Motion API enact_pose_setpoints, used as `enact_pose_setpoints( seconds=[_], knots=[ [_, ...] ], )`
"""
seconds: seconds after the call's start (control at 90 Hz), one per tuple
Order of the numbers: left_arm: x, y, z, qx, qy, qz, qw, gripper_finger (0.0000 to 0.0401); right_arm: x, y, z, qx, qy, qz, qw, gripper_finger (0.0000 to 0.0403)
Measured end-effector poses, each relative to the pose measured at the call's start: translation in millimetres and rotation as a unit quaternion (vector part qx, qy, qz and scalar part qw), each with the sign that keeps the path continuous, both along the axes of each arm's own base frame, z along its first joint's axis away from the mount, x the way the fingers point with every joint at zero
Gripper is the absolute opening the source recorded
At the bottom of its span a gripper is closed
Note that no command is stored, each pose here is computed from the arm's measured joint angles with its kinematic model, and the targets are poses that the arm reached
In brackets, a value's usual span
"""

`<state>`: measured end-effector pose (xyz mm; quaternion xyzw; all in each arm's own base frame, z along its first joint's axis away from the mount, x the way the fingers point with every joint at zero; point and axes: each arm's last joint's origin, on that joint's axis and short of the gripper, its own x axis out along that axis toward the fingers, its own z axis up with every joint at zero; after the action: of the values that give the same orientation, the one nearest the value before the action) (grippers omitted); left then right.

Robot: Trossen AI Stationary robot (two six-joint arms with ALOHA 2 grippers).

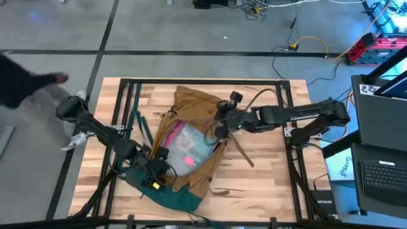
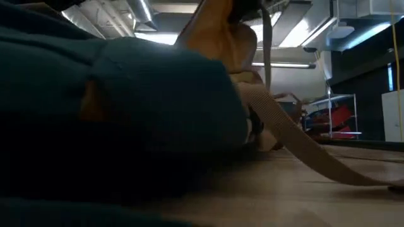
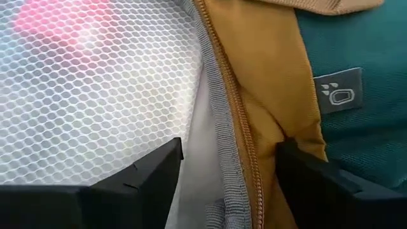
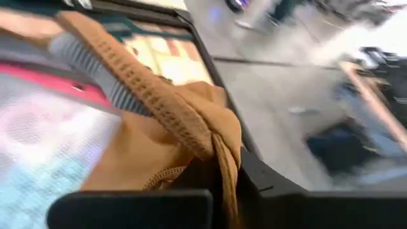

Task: Unpack backpack
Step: Open the brown backpack

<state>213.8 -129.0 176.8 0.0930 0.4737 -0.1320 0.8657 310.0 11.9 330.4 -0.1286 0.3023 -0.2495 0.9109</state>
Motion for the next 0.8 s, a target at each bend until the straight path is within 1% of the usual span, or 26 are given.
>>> enact_pose_setpoints(
  seconds=[0.133,0.267,0.367,0.467,0.589,0.689,0.8],
  knots=[
    [-2,5,-2,0.017,0.013,0.019,1.000,0.0237,-26,-34,-20,0.035,-0.047,-0.009,0.998,0.0001],
    [-3,9,-3,0.034,0.026,0.037,0.998,0.0237,-56,-62,-44,0.058,-0.097,-0.014,0.994,0.0001],
    [-1,14,-2,0.045,0.022,0.033,0.998,0.0237,-72,-78,-52,0.076,-0.129,-0.004,0.989,0.0001],
    [-1,21,2,0.063,0.009,0.033,0.997,0.0237,-77,-86,-55,0.083,-0.144,0.021,0.986,0.0001],
    [-6,31,11,0.077,-0.012,0.026,0.997,0.0237,-79,-90,-55,0.081,-0.144,0.020,0.986,0.0001],
    [-18,42,15,0.078,-0.046,0.039,0.995,0.0237,-79,-91,-55,0.076,-0.142,0.022,0.987,0.0001],
    [-36,56,12,0.069,-0.091,0.048,0.992,0.0237,-78,-90,-55,0.081,-0.142,0.031,0.986,0.0012]
  ],
)
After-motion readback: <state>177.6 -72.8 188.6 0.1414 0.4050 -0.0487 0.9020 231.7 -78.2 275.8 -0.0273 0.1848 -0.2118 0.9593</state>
